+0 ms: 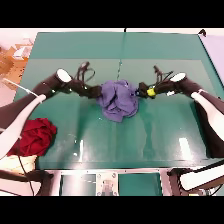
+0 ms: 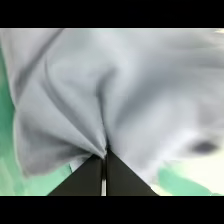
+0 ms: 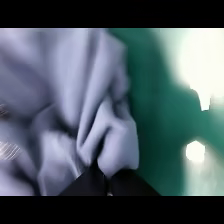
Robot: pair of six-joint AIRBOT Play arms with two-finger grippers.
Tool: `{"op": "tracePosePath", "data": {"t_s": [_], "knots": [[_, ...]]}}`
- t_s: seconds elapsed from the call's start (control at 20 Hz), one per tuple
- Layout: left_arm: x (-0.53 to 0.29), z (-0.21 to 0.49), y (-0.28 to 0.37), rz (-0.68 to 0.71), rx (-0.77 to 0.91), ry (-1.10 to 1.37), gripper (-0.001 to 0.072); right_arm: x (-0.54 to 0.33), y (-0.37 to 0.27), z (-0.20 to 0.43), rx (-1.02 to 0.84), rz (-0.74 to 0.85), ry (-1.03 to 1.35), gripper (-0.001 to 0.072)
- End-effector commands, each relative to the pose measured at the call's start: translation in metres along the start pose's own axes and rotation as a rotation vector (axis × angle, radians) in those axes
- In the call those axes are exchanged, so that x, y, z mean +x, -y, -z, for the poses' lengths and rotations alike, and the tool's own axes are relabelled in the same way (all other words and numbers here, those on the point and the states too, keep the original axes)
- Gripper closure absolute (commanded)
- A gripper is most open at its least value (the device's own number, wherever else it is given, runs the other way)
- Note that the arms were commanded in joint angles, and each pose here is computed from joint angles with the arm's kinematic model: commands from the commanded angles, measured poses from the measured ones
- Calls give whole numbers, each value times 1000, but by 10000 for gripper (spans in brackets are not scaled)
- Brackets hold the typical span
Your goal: Fold the shirts.
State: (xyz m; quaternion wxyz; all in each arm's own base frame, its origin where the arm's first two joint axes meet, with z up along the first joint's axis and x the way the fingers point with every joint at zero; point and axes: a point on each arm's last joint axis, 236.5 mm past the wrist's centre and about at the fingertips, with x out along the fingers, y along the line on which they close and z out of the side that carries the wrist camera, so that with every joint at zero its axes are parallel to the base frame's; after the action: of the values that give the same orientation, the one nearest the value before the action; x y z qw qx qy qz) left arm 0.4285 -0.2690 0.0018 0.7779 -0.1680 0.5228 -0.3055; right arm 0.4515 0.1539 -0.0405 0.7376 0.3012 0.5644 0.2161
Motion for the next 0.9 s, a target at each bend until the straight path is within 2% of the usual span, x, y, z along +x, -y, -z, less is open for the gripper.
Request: {"op": "tracePosePath", "data": {"t_s": [0.0,0.2,0.45,0.65,0.75,0.85], "knots": [[-78,-53,43,-7,139,149,691,-83,-42,-34,-112,-38,126,697],[-225,-104,129,-26,323,461,690,-224,-126,-51,-331,-51,387,697],[-401,-96,196,-207,573,810,690,-366,-217,5,-583,65,700,697],[-458,-58,215,-254,630,894,689,-428,-251,59,-647,151,906,697],[-471,-50,220,-262,641,923,689,-454,-261,69,-641,171,1019,697],[-469,-51,213,-290,643,905,689,-454,-257,65,-624,176,1021,697]]}}
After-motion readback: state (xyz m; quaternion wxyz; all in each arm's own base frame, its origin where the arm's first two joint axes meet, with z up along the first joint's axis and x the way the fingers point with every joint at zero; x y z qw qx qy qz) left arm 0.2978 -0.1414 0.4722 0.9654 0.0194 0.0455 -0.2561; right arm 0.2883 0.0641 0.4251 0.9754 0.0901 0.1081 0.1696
